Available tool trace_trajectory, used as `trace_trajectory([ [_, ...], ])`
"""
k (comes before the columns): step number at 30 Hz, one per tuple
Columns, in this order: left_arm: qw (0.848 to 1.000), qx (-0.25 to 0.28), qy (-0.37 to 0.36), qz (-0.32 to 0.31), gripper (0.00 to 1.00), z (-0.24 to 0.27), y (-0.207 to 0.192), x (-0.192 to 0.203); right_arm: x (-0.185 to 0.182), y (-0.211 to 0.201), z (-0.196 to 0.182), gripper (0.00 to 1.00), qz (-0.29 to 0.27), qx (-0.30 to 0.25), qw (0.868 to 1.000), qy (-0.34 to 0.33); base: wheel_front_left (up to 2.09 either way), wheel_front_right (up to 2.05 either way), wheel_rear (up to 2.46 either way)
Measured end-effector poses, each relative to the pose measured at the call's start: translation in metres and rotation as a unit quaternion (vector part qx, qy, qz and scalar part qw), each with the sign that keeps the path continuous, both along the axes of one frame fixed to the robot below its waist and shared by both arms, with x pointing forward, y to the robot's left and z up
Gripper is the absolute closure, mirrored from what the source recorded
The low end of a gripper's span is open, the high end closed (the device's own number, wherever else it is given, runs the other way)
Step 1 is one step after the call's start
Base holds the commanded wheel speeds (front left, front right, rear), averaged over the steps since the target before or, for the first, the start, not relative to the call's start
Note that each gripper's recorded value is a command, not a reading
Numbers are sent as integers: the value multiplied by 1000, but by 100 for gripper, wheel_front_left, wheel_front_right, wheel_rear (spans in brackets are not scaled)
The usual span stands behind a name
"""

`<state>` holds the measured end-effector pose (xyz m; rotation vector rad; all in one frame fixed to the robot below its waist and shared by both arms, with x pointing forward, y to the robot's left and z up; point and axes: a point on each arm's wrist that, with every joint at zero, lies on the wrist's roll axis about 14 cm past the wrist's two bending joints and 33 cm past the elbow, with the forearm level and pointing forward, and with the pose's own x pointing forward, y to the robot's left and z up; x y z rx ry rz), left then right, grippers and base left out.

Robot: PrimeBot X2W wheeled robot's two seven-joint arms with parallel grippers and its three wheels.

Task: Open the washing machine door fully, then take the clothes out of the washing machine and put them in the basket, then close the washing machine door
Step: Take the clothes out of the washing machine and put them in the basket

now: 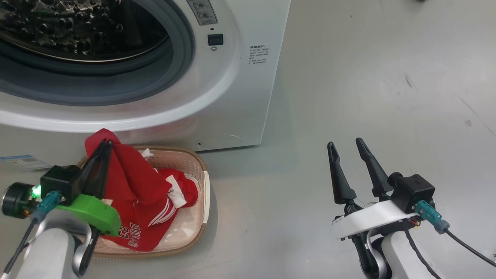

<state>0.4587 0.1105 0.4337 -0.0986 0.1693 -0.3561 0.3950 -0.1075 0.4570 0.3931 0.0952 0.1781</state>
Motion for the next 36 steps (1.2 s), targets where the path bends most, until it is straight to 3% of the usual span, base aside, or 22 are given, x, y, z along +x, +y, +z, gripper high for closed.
trace_trajectory([
  [21, 982, 58, 163, -79, 100, -124, -29, 2, 21, -21, -36, 0, -26, -19, 999, 41, 0, 0, 0],
  [36, 964, 61, 255, -48, 100, -189, -14, 1, 29, -40, -60, 0, -55, -32, 995, 70, 0, 0, 0],
])
